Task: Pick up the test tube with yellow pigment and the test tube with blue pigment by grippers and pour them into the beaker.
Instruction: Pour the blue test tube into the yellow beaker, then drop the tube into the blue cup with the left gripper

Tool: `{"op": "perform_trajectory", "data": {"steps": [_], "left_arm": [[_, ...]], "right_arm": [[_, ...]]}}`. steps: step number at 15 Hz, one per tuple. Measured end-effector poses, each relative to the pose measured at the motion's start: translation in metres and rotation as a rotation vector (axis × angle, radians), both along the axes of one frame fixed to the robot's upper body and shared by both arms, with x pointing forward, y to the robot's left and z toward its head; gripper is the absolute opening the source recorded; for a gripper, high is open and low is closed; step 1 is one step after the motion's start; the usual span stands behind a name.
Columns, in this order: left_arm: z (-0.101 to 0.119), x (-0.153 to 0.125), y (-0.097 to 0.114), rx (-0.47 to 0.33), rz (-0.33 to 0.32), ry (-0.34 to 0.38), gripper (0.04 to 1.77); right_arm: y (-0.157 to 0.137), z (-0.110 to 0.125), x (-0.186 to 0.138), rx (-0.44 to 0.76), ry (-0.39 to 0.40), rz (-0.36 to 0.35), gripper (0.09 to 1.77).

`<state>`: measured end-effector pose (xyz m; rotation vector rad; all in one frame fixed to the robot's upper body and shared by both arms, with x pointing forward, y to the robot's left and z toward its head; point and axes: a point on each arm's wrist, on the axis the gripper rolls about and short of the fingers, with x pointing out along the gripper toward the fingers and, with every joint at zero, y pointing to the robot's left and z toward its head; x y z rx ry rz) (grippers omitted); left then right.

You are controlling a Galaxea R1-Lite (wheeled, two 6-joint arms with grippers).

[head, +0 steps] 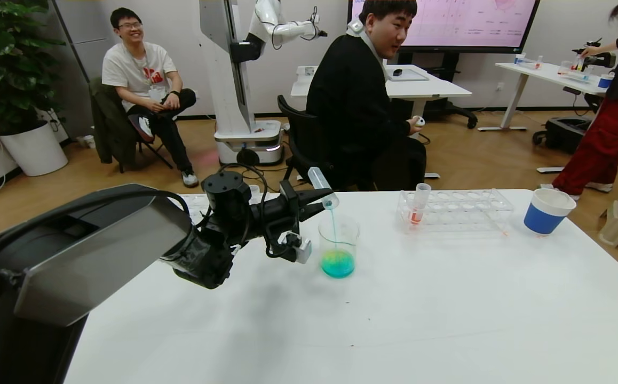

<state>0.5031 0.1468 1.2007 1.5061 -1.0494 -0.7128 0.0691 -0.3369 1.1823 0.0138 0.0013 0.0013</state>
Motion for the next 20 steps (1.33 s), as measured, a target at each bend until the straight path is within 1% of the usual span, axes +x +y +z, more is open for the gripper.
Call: {"op": "perform_trajectory", "data": {"steps": [3, 6, 7, 8, 10, 12, 13, 14, 15, 16, 17, 18, 20], "left_arm": [[0.005, -0.001, 0.000, -0.013, 0.002, -0.050, 0.49], [0.003, -0.001, 0.000, -0.017, 0.002, -0.041, 0.49], [0.002, -0.002, -0.002, -0.025, -0.005, -0.020, 0.49], [0.001, -0.003, -0.005, -0.043, -0.011, 0.019, 0.49], [0.007, -0.005, -0.010, -0.112, -0.005, 0.103, 0.49], [0.022, -0.008, -0.010, -0.268, 0.065, 0.178, 0.49], [0.029, -0.009, -0.011, -0.375, 0.113, 0.242, 0.49], [0.035, -0.011, -0.013, -0.507, 0.188, 0.312, 0.49], [0.041, -0.013, -0.015, -0.635, 0.274, 0.365, 0.49], [0.048, -0.016, -0.018, -0.776, 0.365, 0.407, 0.49], [0.056, -0.019, -0.021, -0.935, 0.454, 0.453, 0.49], [0.064, -0.021, -0.025, -1.088, 0.506, 0.515, 0.49], [0.087, -0.021, -0.034, -1.342, 0.554, 0.591, 0.49]], "right_arm": [[0.000, 0.000, 0.000, 0.000, 0.000, 0.000, 1.74], [0.000, 0.000, 0.000, 0.000, 0.000, 0.000, 1.74], [0.000, 0.000, 0.000, 0.000, 0.000, 0.000, 1.74], [0.000, 0.000, 0.000, 0.000, 0.000, 0.000, 1.74], [0.000, 0.000, 0.000, 0.000, 0.000, 0.000, 1.74], [0.000, 0.000, 0.000, 0.000, 0.000, 0.000, 1.74], [0.000, 0.000, 0.000, 0.000, 0.000, 0.000, 1.74], [0.000, 0.000, 0.000, 0.000, 0.000, 0.000, 1.74], [0.000, 0.000, 0.000, 0.000, 0.000, 0.000, 1.74], [0.000, 0.000, 0.000, 0.000, 0.000, 0.000, 1.74], [0.000, 0.000, 0.000, 0.000, 0.000, 0.000, 1.74], [0.000, 0.000, 0.000, 0.000, 0.000, 0.000, 1.74], [0.000, 0.000, 0.000, 0.000, 0.000, 0.000, 1.74]]}}
